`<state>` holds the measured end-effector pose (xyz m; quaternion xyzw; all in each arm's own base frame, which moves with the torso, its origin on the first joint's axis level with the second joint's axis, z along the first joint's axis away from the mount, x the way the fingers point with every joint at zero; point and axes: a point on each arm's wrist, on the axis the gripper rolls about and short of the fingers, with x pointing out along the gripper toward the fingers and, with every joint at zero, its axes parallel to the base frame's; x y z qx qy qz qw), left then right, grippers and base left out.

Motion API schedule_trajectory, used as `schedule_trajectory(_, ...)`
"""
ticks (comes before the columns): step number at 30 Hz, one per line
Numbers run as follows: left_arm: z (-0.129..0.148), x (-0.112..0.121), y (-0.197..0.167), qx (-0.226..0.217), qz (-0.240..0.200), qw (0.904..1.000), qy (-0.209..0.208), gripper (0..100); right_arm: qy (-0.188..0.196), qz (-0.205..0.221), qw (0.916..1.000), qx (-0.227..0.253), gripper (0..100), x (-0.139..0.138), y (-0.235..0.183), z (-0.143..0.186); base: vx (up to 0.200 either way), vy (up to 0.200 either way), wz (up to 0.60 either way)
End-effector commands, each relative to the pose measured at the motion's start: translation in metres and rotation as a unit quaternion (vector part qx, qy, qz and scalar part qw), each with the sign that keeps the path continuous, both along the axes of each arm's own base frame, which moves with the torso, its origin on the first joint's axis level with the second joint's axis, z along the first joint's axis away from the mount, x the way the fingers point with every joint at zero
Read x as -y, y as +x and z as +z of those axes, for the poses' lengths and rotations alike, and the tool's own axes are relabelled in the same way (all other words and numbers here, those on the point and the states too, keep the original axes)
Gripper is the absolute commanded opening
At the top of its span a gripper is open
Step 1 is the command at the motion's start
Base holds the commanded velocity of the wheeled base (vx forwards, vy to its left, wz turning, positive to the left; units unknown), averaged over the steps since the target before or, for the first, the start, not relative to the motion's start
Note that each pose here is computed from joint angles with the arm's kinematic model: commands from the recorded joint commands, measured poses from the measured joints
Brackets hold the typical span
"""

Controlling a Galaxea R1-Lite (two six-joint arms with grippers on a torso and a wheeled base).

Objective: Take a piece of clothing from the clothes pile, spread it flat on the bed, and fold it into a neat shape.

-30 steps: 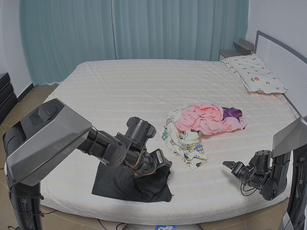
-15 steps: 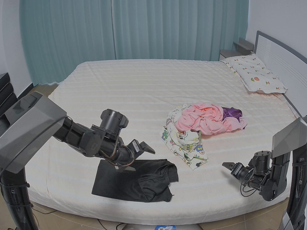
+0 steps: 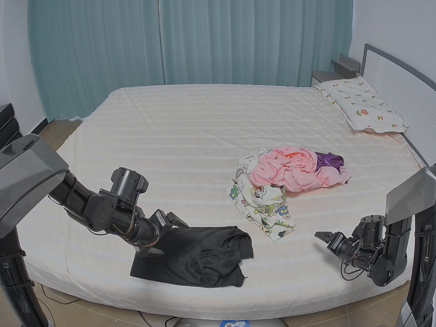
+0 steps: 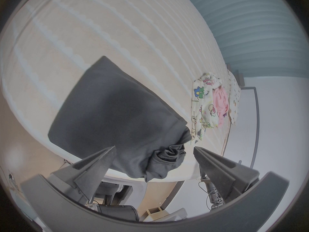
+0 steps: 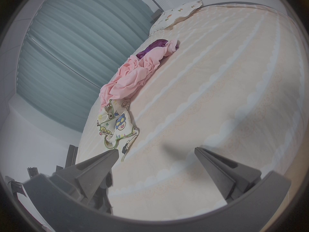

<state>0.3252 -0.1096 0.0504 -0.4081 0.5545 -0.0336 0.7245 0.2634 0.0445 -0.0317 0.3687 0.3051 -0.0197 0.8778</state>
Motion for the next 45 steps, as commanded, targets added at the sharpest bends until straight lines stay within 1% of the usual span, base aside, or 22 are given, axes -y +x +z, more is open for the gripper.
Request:
schedule_trajectory(1,-0.001,-0.004,-0.003,-0.004,0.006,1.0,0.001,100,0.001,0.003,1.0,0.006,100,-0.002,0.0,0.001,-0.2,0.0,0.0)
schedule_trajectory(5,-0.001,-0.005,-0.002,-0.005,0.007,1.0,0.002,100,0.001,0.007,0.9999,0.008,100,-0.004,0.0,0.001,-0.2,0.0,0.0)
schedule_trajectory(13,-0.002,-0.004,0.005,-0.005,0.024,0.9997,0.006,100,0.001,0.009,0.9999,0.007,100,-0.005,0.0,0.001,0.0,0.0,0.0)
schedule_trajectory(20,-0.003,-0.005,0.004,-0.009,0.025,0.9996,0.007,100,-0.002,0.007,0.9999,0.009,100,-0.005,0.0,0.001,0.0,0.0,0.0)
schedule_trajectory(23,-0.004,-0.006,0.005,-0.01,0.029,0.9995,0.008,100,-0.006,0.0,0.9999,0.01,100,-0.005,0.0,0.002,0.0,0.2,0.0)
schedule_trajectory(24,-0.002,-0.014,0.008,-0.006,0.04,0.9992,0.007,100,-0.008,0.003,0.9998,0.016,100,-0.008,0.0,0.005,0.0,0.2,0.0)
schedule_trajectory(28,-0.001,-0.023,0.01,-0.004,0.052,0.9986,0.006,100,-0.012,0.009,0.9994,0.031,100,-0.016,-0.002,0.012,0.0,0.2,0.0)
schedule_trajectory(29,-0.002,-0.031,0.013,-0.004,0.064,0.998,0.006,100,-0.016,0.014,0.9986,0.049,100,-0.023,-0.002,0.021,0.0,0.2,0.0)
schedule_trajectory(31,-0.002,-0.034,0.015,-0.002,0.068,0.9977,0.006,100,-0.019,0.018,0.9981,0.056,100,-0.027,-0.002,0.023,0.0,0.2,0.0)
schedule_trajectory(32,-0.002,-0.042,0.019,0.0,0.08,0.9968,0.005,100,-0.029,0.03,0.9969,0.066,100,-0.036,-0.003,0.025,0.0,0.2,0.0)
schedule_trajectory(34,-0.001,-0.045,0.023,0.003,0.086,0.9963,0.004,100,-0.042,0.048,0.9951,0.076,100,-0.048,-0.003,0.026,0.0,0.2,0.0)
schedule_trajectory(37,-0.002,-0.047,0.025,0.001,0.09,0.996,0.004,100,-0.048,0.061,0.9939,0.079,100,-0.057,-0.004,0.026,0.0,0.2,0.0)
schedule_trajectory(39,-0.002,-0.048,0.026,0.002,0.091,0.9958,0.004,100,-0.058,0.073,0.9926,0.078,100,-0.061,-0.003,0.026,0.0,0.2,0.0)
schedule_trajectory(40,-0.003,-0.051,0.027,0.002,0.096,0.9954,0.004,100,-0.072,0.084,0.9911,0.074,100,-0.065,-0.002,0.026,0.0,0.2,0.0)
schedule_trajectory(41,-0.003,-0.051,0.027,0.002,0.096,0.9954,0.004,100,-0.072,0.084,0.9911,0.074,100,-0.065,-0.002,0.026,0.0,0.2,0.0)
schedule_trajectory(43,-0.003,-0.056,0.029,0.004,0.102,0.9948,0.004,100,-0.096,0.096,0.9884,0.069,100,-0.078,0.0,0.025,0.0,0.2,0.0)
schedule_trajectory(45,-0.003,-0.057,0.029,0.004,0.104,0.9946,0.004,100,-0.103,0.099,0.9874,0.069,100,-0.085,0.003,0.025,0.0,0.2,0.0)
